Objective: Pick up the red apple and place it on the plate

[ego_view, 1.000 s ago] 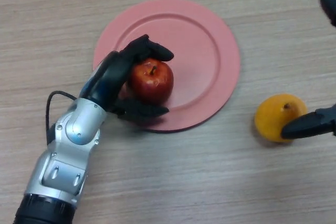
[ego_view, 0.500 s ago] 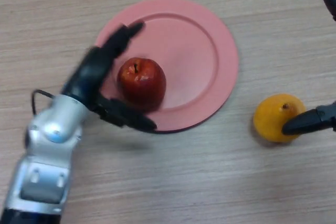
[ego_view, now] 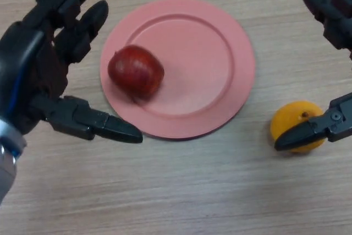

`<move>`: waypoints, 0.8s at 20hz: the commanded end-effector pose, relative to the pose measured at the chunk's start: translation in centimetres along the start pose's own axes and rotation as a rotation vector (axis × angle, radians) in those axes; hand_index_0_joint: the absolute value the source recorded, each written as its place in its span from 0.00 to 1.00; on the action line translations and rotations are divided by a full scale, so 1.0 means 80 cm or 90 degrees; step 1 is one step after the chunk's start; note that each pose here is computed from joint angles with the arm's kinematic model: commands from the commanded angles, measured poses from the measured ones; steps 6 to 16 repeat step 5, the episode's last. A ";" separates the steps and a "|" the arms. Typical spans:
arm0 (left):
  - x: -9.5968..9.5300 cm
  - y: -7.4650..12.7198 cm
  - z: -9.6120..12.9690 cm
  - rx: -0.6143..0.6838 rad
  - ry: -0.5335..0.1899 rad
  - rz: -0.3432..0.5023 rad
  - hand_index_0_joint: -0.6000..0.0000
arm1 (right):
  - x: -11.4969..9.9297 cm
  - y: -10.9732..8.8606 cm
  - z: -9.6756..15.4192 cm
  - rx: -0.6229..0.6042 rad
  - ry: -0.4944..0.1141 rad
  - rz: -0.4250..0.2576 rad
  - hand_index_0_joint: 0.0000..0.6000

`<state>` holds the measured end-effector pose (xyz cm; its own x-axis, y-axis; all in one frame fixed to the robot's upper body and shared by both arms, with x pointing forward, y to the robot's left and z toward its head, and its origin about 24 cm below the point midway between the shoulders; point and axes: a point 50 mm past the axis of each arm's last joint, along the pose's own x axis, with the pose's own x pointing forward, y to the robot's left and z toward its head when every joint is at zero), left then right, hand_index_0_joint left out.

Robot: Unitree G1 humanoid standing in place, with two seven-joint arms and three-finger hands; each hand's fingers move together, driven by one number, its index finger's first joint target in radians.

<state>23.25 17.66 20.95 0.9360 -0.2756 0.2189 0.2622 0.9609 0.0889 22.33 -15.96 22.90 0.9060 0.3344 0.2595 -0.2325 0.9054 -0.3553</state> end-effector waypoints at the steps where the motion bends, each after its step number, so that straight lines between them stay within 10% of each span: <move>1: -0.013 0.013 0.043 0.016 -0.136 0.061 1.00 | -0.009 -0.017 0.033 -0.074 -0.121 -0.070 0.00; 16: -0.015 0.011 0.037 0.057 -0.124 0.045 1.00 | -0.010 -0.026 0.030 -0.053 -0.121 -0.085 0.00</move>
